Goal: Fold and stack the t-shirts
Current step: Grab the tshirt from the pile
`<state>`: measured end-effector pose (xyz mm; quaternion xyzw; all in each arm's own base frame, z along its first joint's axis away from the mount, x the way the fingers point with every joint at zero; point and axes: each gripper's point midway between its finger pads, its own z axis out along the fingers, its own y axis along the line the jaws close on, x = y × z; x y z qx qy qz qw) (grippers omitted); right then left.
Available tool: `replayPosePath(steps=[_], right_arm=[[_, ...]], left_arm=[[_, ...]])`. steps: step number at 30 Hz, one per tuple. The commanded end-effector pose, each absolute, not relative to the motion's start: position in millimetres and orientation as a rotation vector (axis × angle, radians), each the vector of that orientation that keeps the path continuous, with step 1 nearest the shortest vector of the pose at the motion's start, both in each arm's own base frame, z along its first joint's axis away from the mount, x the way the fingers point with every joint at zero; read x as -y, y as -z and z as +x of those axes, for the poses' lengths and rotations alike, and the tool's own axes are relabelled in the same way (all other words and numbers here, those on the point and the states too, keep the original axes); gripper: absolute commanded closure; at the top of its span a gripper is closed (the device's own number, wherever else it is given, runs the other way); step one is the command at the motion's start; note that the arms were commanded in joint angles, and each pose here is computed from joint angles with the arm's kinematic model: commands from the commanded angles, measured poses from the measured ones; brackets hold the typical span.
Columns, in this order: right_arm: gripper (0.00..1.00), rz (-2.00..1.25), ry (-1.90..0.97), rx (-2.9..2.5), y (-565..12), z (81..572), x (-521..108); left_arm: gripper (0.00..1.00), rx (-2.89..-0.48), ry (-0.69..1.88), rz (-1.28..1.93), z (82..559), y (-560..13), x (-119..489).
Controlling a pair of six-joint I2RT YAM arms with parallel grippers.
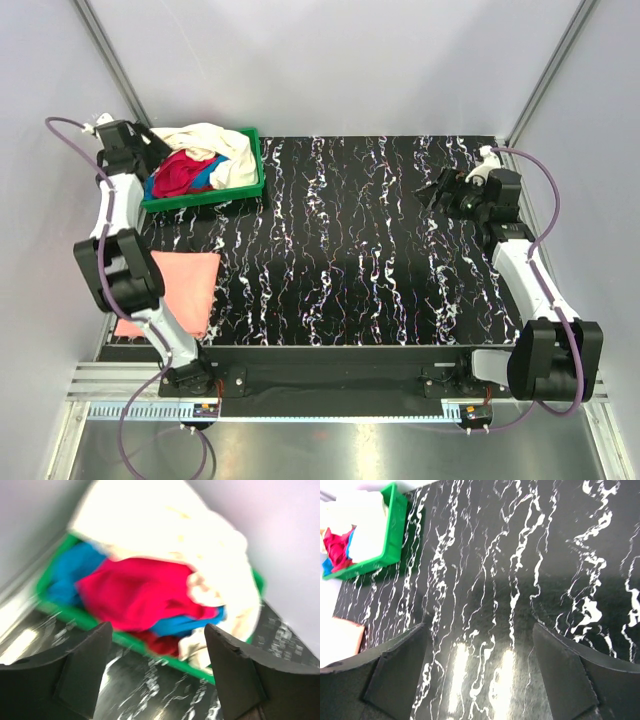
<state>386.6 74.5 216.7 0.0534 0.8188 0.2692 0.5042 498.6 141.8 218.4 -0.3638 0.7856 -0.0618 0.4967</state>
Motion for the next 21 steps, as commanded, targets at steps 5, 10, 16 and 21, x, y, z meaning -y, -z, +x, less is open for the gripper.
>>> replayPosePath(steps=[5,10,16,21], right_arm=[[0.12,0.052,-0.685,-2.011,-223.3,377.7,-83.5],[0.15,0.043,-0.698,-2.007,-226.3,380.0,-85.3],[0.18,0.059,-0.733,-2.014,-224.3,384.7,-88.8],[0.18,0.073,-0.737,-2.036,-215.0,385.2,-89.1]], left_arm=[[0.25,-1.87,0.624,-0.773,581.1,-211.4,-98.3],[0.31,-1.796,0.632,-0.828,600.4,-211.2,-107.6],[0.51,-1.794,0.645,-0.805,607.9,-207.9,-107.5],[0.53,-1.749,0.638,-0.782,590.1,-225.8,-104.4]])
